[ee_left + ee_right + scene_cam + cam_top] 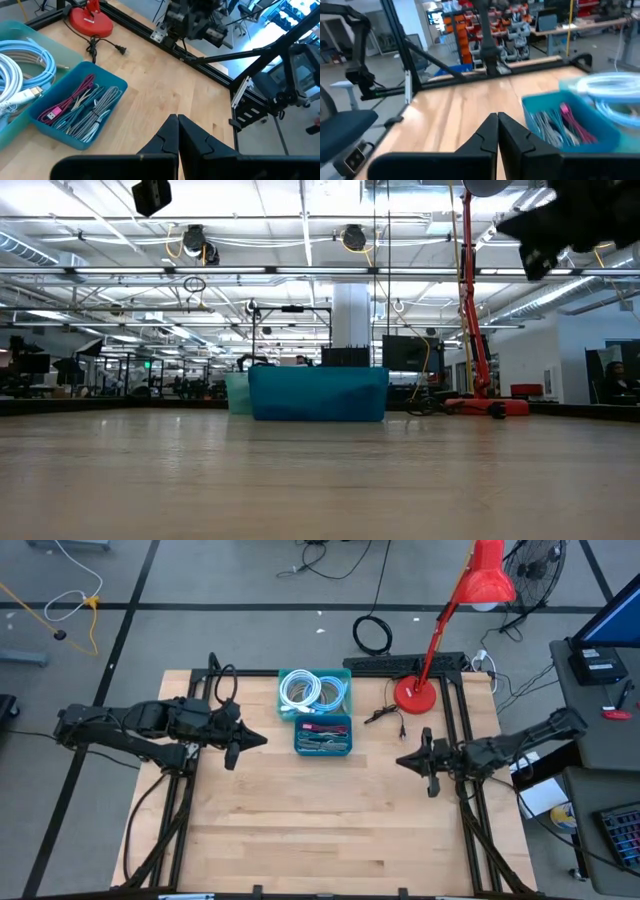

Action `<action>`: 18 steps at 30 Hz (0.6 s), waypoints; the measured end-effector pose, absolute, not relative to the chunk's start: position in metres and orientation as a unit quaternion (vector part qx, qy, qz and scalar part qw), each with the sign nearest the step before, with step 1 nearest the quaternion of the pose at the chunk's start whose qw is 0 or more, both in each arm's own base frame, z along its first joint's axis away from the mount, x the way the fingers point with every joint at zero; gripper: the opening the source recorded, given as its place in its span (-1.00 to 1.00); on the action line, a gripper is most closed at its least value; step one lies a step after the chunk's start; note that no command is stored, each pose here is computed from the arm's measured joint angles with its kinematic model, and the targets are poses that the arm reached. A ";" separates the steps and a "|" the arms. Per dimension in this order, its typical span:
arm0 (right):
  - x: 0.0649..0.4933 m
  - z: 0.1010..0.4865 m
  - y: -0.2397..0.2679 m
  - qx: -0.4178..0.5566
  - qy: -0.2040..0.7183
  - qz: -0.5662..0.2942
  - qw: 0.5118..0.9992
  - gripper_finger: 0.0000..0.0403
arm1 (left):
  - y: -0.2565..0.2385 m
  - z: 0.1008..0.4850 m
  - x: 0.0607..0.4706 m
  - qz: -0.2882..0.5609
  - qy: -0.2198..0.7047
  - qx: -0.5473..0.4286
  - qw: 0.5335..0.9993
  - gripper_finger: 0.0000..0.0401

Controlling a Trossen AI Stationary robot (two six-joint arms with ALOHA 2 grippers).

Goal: Pick & Place USB Port
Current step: Return to Home Position

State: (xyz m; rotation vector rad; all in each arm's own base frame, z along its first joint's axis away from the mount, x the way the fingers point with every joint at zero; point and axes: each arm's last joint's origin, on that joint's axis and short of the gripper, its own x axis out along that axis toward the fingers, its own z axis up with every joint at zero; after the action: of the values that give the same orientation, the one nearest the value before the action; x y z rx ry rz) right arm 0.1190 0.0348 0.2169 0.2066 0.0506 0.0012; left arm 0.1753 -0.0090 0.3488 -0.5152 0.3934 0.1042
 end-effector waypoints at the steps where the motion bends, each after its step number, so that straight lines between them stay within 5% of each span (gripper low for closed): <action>1: 0.117 0.209 0.034 0.110 0.028 -0.002 0.994 -1.00 | -0.009 0.349 0.175 0.051 0.193 -0.253 0.947 -1.00; 9: 0.108 0.165 0.030 0.149 0.051 -0.009 0.987 -1.00 | -0.009 0.348 0.175 0.053 0.198 -0.254 0.945 -1.00; 18: 0.105 0.156 0.028 0.138 0.078 -0.022 0.987 -1.00 | -0.009 0.344 0.173 0.060 0.217 -0.257 0.940 -1.00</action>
State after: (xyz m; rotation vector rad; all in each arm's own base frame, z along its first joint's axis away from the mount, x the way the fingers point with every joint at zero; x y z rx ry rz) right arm 0.1046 0.0284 0.1556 0.2764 0.1565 -0.0439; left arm 0.1732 -0.0088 0.3443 -0.5241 0.4425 0.1220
